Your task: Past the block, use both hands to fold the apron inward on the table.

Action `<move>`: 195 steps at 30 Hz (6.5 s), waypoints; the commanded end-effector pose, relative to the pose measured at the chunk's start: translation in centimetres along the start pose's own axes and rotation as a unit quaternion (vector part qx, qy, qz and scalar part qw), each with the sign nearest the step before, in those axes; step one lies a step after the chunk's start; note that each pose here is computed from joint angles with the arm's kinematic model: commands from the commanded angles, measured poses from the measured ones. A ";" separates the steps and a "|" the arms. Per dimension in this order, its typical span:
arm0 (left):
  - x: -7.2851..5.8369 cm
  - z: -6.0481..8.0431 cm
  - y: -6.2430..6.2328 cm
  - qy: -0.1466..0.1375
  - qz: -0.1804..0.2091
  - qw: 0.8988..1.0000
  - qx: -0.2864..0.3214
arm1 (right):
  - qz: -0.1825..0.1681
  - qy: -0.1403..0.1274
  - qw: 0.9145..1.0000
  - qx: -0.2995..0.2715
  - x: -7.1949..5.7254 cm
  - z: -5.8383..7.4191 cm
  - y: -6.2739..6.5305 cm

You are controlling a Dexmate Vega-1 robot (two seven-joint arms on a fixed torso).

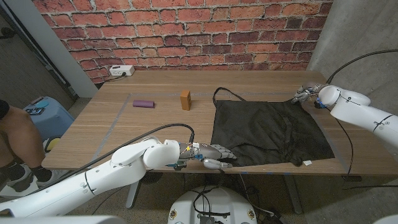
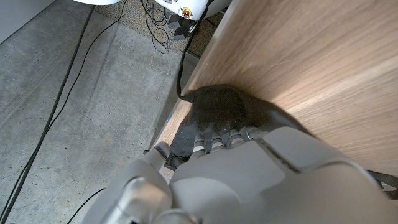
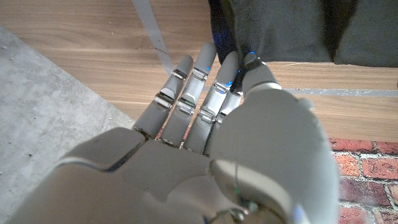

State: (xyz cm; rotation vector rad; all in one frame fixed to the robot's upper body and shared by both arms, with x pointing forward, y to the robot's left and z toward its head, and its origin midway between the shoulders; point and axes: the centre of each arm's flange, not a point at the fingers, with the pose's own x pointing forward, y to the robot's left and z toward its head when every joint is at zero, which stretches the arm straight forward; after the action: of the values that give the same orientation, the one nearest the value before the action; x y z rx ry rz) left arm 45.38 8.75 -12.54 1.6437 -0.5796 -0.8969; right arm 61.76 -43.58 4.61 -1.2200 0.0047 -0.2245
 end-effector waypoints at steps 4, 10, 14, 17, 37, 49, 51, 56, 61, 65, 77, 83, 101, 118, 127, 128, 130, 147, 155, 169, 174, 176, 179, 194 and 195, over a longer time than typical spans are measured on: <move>-0.1 -0.2 0.1 -0.004 0.001 1.000 -0.003 | 0.003 -0.010 1.000 -0.001 -1.3 2.2 -0.4; 0.0 -0.3 0.2 -0.007 -0.001 1.000 -0.002 | 0.005 -0.017 1.000 -0.001 -1.9 3.0 -0.5; 0.0 -0.3 0.3 -0.009 -0.001 1.000 -0.001 | 0.003 -0.020 1.000 -0.001 -2.4 3.4 -0.8; 0.0 -0.3 0.4 -0.009 -0.001 1.000 -0.001 | 0.004 -0.022 1.000 0.002 -2.7 3.6 -1.0; 0.2 -0.5 0.6 -0.015 -0.001 1.000 -0.002 | 0.006 -0.050 0.999 0.002 -5.1 5.5 -2.1; 0.2 -0.7 0.6 -0.018 -0.003 1.000 -0.005 | 0.013 -0.071 0.997 0.006 -6.5 6.7 -1.7; 0.2 -0.7 0.6 -0.017 -0.003 1.000 -0.005 | 0.016 -0.075 0.997 0.006 -6.6 6.9 -1.6; 0.2 -0.8 0.5 -0.019 -0.005 1.000 -0.008 | 0.010 -0.079 0.997 0.004 -7.2 7.4 -1.5; 0.2 -0.9 0.5 -0.020 -0.005 1.000 -0.009 | 0.007 -0.084 0.996 -0.001 -7.9 7.9 -1.6; 0.3 -1.0 0.6 -0.021 -0.005 1.000 -0.009 | 0.001 -0.090 0.996 -0.004 -8.6 8.3 -1.8; 0.2 -1.1 0.6 -0.024 -0.006 1.000 -0.013 | -0.022 -0.106 0.994 -0.012 -10.8 9.1 -2.7; 0.2 -1.1 0.6 -0.026 -0.008 1.000 -0.014 | -0.030 -0.117 0.993 -0.019 -11.9 9.5 -2.9; 0.8 -1.5 1.2 -0.030 -0.010 0.999 -0.020 | -0.045 -0.145 0.988 -0.027 -14.2 10.5 -4.0; 1.2 -1.6 1.4 -0.032 -0.015 0.999 -0.027 | -0.041 -0.171 0.984 -0.031 -15.4 11.4 -4.2; 1.4 -1.5 1.5 -0.035 -0.017 0.999 -0.027 | -0.039 -0.184 0.982 -0.033 -16.4 11.8 -4.2; 1.5 -1.5 1.6 -0.035 -0.018 0.999 -0.028 | -0.039 -0.188 0.981 -0.035 -16.5 11.9 -4.2; 1.5 -1.5 1.6 -0.035 -0.017 0.999 -0.028 | -0.040 -0.192 0.980 -0.036 -16.8 12.0 -4.2; 1.5 -1.6 1.5 -0.037 -0.019 0.999 -0.031 | -0.041 -0.237 0.970 -0.041 -19.4 13.7 -3.6; 1.6 -1.5 1.4 -0.039 -0.018 0.999 -0.028 | -0.037 -0.263 0.963 -0.037 -20.7 14.4 -3.1; 1.1 -1.5 1.2 -0.042 -0.014 0.999 -0.030 | -0.015 -0.295 0.955 -0.024 -21.7 15.8 -2.4; 1.0 -1.6 1.1 -0.042 -0.011 0.999 -0.032 | -0.009 -0.304 0.952 -0.026 -21.7 16.5 -2.0; 1.0 -1.6 1.1 -0.043 -0.010 0.998 -0.034 | -0.007 -0.305 0.952 -0.024 -21.7 16.7 -2.0; 0.9 -1.7 1.1 -0.043 -0.009 0.998 -0.034 | -0.004 -0.311 0.950 -0.025 -21.7 17.2 -1.8; 0.9 -2.2 1.0 -0.047 -0.008 0.998 -0.040 | 0.015 -0.332 0.943 -0.034 -22.1 19.0 -1.2; 0.9 -2.3 1.0 -0.047 -0.009 0.998 -0.040 | 0.016 -0.333 0.942 -0.035 -22.2 19.1 -1.2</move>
State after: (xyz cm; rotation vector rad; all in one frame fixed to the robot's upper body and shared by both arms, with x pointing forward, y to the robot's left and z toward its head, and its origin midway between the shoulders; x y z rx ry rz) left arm 47.58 8.89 -11.58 1.5516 -0.5862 -0.9979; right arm 42.31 -23.70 9.75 -1.3089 -0.5479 0.1844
